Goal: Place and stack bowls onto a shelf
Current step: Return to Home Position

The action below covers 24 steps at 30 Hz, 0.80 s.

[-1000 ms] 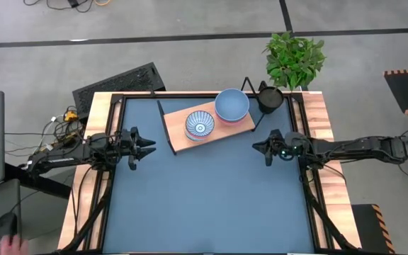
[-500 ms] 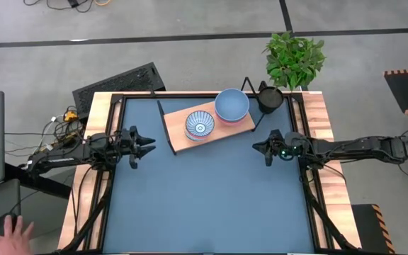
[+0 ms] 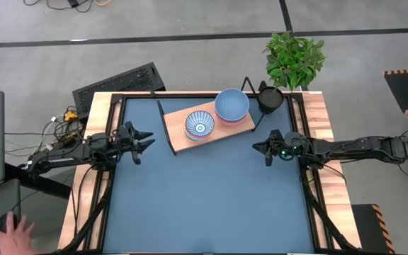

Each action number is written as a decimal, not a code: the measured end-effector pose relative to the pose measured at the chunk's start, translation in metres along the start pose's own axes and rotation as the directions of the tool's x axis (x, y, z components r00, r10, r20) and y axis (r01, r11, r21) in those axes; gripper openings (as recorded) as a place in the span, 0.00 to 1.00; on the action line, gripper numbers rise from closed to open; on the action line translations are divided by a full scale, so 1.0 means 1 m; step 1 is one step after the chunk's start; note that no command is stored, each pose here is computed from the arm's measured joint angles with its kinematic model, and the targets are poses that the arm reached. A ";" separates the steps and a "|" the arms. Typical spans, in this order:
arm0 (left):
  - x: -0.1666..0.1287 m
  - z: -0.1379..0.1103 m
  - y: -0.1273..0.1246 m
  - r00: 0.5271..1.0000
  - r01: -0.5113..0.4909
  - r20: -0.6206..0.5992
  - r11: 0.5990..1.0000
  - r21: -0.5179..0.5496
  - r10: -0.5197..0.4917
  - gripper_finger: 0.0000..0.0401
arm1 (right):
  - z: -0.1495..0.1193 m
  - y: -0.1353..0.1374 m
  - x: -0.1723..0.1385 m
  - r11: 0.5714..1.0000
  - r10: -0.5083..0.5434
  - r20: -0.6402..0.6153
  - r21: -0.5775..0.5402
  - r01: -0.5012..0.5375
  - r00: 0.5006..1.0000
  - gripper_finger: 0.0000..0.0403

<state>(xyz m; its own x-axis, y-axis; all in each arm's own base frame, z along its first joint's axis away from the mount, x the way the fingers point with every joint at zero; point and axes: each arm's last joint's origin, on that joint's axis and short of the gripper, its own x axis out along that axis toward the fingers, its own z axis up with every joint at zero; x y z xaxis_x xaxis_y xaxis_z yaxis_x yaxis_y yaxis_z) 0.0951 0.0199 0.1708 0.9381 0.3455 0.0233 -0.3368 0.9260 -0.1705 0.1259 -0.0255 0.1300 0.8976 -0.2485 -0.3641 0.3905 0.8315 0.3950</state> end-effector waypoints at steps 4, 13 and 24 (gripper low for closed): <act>0.000 0.000 0.000 1.000 -0.008 0.000 1.000 0.000 0.008 0.35 | 0.000 0.000 0.000 1.000 0.000 0.000 0.000 0.000 1.000 0.16; 0.000 0.000 0.000 1.000 -0.010 -0.001 1.000 -0.001 0.010 0.35 | 0.000 0.000 0.000 1.000 0.000 0.000 0.000 0.000 1.000 0.16; 0.000 0.001 0.001 1.000 -0.016 0.000 1.000 -0.001 0.016 0.35 | 0.000 0.000 0.000 1.000 0.000 0.000 0.000 0.000 1.000 0.16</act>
<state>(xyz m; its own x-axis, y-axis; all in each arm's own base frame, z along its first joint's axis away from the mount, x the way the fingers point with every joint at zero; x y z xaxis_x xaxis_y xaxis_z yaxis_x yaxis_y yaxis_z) 0.0947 0.0205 0.1714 0.9325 0.3606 0.0205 -0.3521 0.9201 -0.1718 0.1259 -0.0255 0.1300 0.8977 -0.2485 -0.3638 0.3904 0.8316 0.3951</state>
